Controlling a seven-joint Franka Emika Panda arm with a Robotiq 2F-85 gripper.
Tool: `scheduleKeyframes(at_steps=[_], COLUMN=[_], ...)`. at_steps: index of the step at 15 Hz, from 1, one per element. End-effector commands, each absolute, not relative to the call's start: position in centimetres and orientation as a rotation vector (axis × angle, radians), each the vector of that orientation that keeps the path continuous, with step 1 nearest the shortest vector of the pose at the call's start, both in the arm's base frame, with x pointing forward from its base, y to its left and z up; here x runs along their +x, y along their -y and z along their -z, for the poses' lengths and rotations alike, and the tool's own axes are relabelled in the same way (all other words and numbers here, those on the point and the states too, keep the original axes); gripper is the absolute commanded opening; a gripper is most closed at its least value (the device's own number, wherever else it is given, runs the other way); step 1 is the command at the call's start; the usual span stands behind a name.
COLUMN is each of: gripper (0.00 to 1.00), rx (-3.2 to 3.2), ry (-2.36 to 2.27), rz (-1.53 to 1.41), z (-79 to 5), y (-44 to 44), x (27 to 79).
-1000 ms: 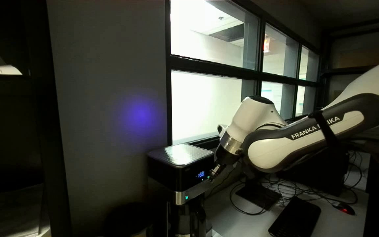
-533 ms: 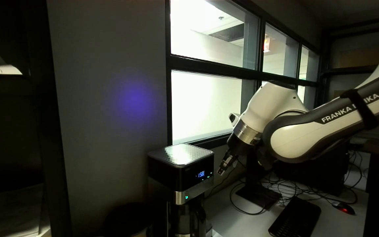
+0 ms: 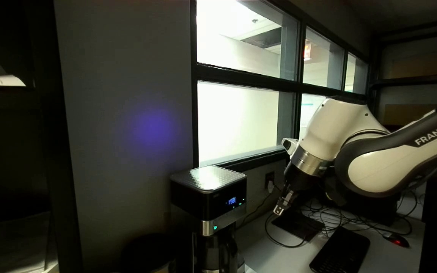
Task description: Press one of the buttons on the right side of the coffee making machine
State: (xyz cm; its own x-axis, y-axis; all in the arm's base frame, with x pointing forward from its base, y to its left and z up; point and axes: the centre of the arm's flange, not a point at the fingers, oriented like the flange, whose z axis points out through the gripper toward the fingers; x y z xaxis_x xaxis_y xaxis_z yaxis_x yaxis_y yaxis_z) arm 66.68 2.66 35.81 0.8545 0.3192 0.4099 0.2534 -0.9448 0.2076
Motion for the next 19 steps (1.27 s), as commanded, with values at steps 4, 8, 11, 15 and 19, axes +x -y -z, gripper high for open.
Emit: scheduleKeyframes(at_steps=[4,8,11,15,19], gripper=[0.0,0.03,0.25,0.26,0.26], rx=[2.85,2.854,2.852,2.853,2.853], ry=[-0.474,-0.482,-0.481,-0.482,-0.482], rz=[-0.615,-0.602,-0.597,-0.592,-0.592], z=[-35.7,-35.3,-35.4,-35.2,-35.3], y=[-2.3,-1.6,-1.5,-1.5,-1.5], x=[62.5,63.5,63.0,62.9,62.9])
